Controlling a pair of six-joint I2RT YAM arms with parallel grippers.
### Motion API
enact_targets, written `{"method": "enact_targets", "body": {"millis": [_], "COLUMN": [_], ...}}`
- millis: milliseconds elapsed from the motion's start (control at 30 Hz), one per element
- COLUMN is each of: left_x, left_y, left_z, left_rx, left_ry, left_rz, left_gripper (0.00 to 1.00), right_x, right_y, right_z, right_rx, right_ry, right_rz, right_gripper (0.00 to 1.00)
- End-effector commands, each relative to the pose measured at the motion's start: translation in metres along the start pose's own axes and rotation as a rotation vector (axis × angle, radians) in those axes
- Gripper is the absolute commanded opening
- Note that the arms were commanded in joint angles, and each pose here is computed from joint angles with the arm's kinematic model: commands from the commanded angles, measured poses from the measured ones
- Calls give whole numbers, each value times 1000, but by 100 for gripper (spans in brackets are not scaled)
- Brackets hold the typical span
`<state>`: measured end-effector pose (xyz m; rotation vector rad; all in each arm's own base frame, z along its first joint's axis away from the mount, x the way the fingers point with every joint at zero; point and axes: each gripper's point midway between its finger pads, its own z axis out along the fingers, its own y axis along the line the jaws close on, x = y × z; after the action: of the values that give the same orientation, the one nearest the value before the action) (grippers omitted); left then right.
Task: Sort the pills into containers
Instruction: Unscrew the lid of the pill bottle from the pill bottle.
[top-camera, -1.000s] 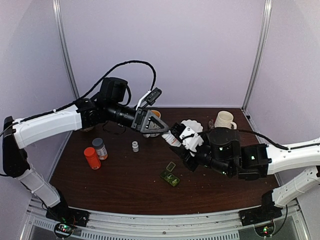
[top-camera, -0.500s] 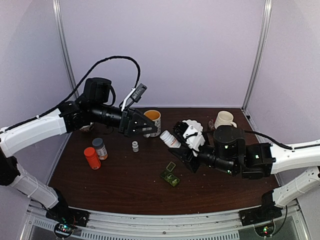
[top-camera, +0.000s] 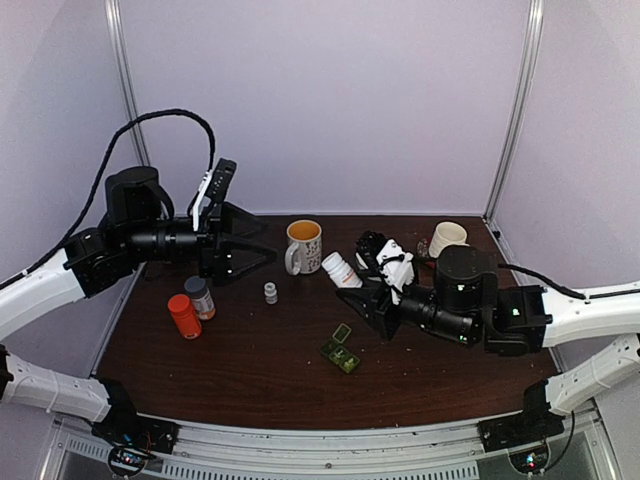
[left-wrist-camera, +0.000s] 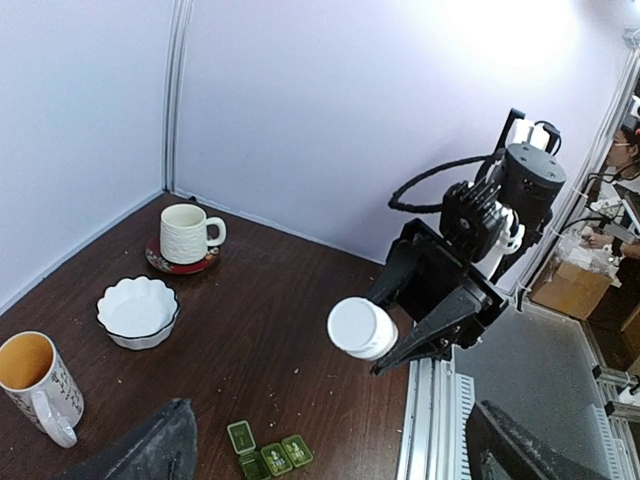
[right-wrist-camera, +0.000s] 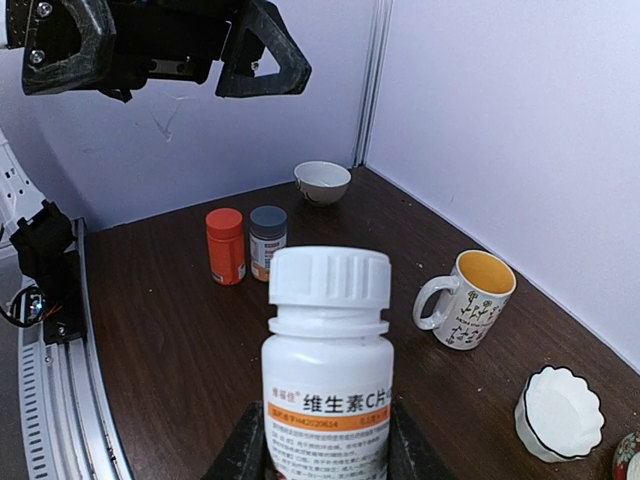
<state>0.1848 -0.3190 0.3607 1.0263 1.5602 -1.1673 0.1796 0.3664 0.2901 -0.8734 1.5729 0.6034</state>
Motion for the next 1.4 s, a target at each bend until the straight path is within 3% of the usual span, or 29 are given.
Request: {"method": "enact_targets", "body": {"millis": [0, 200, 400, 533, 900, 1133, 1367], "left_x": [-29, -31, -35, -31, 15, 24, 35], "left_y": [-3, -24, -17, -37, -64, -50, -49], "left_z": [-8, -13, -22, -26, -14, 4, 12], "left_rx": [-2, 96, 39, 137, 385, 403, 489], "left_ry": [-137, -178, -282, -323, -174, -113, -33], "left_rz": [62, 159, 152, 278, 698, 772, 780], "left_gripper": [98, 98, 98, 98, 97, 97, 79], "right_x": [-16, -17, -24, -25, -32, -36, -29], "right_y": [8, 12, 11, 19, 52, 65, 78], "right_z": [-4, -6, -14, -16, -26, -20, -8], "right_rx": [-77, -115, -154, -259, -536, -630, -706], "right_ry": [-69, -51, -62, -45, 6, 32, 89], "right_rz": [36, 41, 77, 138, 177, 176, 211], "right_gripper": [0, 0, 0, 0, 0, 0, 0]}}
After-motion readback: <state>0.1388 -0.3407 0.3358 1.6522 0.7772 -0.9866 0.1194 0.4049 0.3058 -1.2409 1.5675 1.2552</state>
